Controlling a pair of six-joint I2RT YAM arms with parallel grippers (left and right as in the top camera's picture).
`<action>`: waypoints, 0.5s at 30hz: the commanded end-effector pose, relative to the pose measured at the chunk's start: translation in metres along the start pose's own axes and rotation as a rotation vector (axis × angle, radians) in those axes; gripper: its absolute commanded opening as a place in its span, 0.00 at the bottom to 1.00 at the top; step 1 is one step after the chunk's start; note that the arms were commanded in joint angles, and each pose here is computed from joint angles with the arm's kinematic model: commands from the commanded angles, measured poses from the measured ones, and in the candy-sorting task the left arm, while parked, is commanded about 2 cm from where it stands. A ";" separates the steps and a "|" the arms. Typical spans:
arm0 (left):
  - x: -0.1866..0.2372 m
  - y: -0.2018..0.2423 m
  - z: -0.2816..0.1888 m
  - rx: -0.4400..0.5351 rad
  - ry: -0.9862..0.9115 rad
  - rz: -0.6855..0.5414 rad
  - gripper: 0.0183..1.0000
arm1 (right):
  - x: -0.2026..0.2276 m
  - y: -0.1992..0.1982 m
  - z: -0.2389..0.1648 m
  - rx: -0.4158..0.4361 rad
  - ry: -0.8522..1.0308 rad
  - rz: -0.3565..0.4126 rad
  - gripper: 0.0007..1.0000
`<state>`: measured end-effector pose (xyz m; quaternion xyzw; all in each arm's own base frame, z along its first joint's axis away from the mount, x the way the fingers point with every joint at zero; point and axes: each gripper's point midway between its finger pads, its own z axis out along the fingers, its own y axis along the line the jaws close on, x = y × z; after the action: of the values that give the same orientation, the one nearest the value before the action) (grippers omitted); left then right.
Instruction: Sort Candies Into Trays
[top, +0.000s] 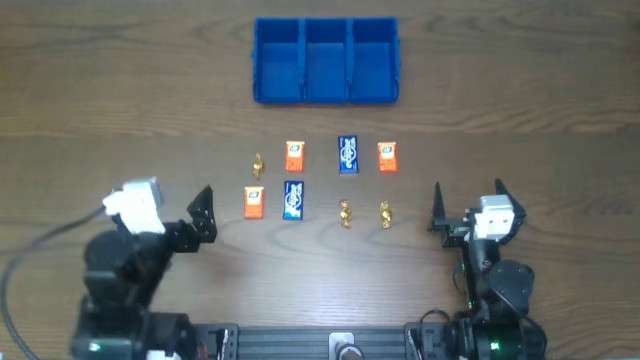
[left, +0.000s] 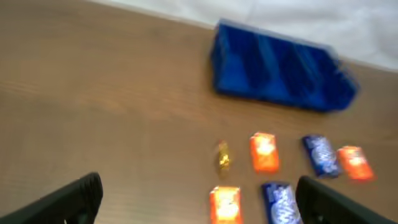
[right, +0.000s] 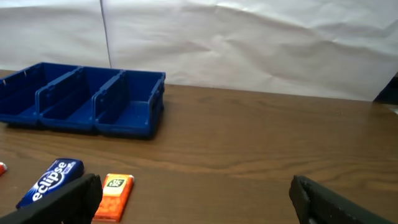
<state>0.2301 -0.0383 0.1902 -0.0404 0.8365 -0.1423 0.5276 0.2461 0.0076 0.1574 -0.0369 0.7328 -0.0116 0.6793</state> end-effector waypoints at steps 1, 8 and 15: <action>0.003 -0.039 0.023 0.063 0.401 0.009 1.00 | 0.001 0.001 0.000 -0.001 0.001 -0.013 1.00; 0.111 -0.041 0.090 -0.125 0.841 0.018 1.00 | 0.001 0.001 0.000 -0.001 0.001 -0.013 1.00; 0.164 -0.023 0.114 -0.229 0.984 0.023 1.00 | 0.001 0.001 0.000 -0.001 0.001 -0.013 1.00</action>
<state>0.2530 -0.1222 0.0165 -0.0076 0.9957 -0.0644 0.0655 0.2461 0.0071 0.1572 -0.0359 0.7330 -0.0127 0.6792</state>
